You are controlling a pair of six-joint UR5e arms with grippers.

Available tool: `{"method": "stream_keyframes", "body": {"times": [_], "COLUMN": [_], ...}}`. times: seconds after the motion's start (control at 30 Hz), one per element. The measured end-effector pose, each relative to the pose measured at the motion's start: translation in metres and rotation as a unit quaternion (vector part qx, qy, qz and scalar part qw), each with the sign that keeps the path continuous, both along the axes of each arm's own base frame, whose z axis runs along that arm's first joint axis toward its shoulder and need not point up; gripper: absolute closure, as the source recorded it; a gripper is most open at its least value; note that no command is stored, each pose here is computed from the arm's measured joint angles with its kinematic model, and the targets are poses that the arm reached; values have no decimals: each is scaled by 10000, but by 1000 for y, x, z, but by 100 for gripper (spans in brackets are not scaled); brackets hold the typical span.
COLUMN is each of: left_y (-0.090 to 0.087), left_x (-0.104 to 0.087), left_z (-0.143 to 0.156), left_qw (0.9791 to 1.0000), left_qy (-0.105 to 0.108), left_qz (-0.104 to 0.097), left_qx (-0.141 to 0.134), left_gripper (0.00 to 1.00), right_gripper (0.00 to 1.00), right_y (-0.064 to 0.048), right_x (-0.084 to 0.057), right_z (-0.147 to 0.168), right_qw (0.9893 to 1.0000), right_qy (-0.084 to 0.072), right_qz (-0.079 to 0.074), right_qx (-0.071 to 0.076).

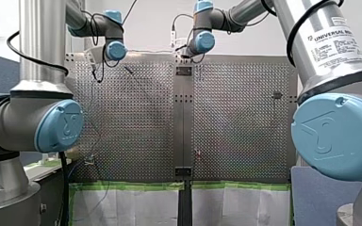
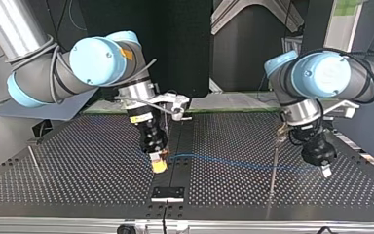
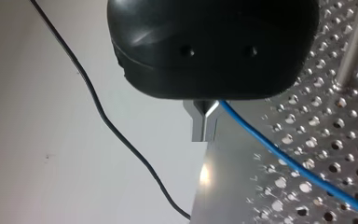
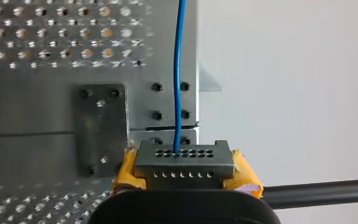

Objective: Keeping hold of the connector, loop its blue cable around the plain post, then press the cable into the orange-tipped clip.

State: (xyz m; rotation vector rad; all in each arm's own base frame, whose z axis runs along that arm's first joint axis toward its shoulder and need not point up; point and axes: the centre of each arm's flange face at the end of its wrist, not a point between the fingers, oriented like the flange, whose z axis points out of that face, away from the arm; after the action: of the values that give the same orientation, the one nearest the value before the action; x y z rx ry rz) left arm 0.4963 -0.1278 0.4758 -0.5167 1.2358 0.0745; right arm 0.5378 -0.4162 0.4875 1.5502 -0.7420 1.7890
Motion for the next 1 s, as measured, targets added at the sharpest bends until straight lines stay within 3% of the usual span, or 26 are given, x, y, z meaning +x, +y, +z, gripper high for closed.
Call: {"method": "stream_keyframes", "body": {"times": [0.23, 0.47, 0.67, 1.0], "left_y": [7, 23, 34, 27], "left_x": [17, 37, 49, 69], "left_z": [-21, -39, -51, -84], "left_qw": [9999, 9996, 9992, 9966], "left_qy": [136, 151, 199, 392], "left_qz": [-71, -180, -292, -691], "left_qx": [-70, -174, -205, -197], "left_gripper": [100, 100, 100, 100], "right_gripper": [100, 100, 100, 100], "right_y": [-2, -8, -12, -24], "right_x": [3, 12, 20, 26], "right_z": [0, -21, -34, -50], "right_qw": [9999, 9999, 9998, 9999], "right_qy": [-38, 51, 66, 33], "right_qz": [91, 155, 188, 161], "right_qx": [-43, 47, 38, -15]}}
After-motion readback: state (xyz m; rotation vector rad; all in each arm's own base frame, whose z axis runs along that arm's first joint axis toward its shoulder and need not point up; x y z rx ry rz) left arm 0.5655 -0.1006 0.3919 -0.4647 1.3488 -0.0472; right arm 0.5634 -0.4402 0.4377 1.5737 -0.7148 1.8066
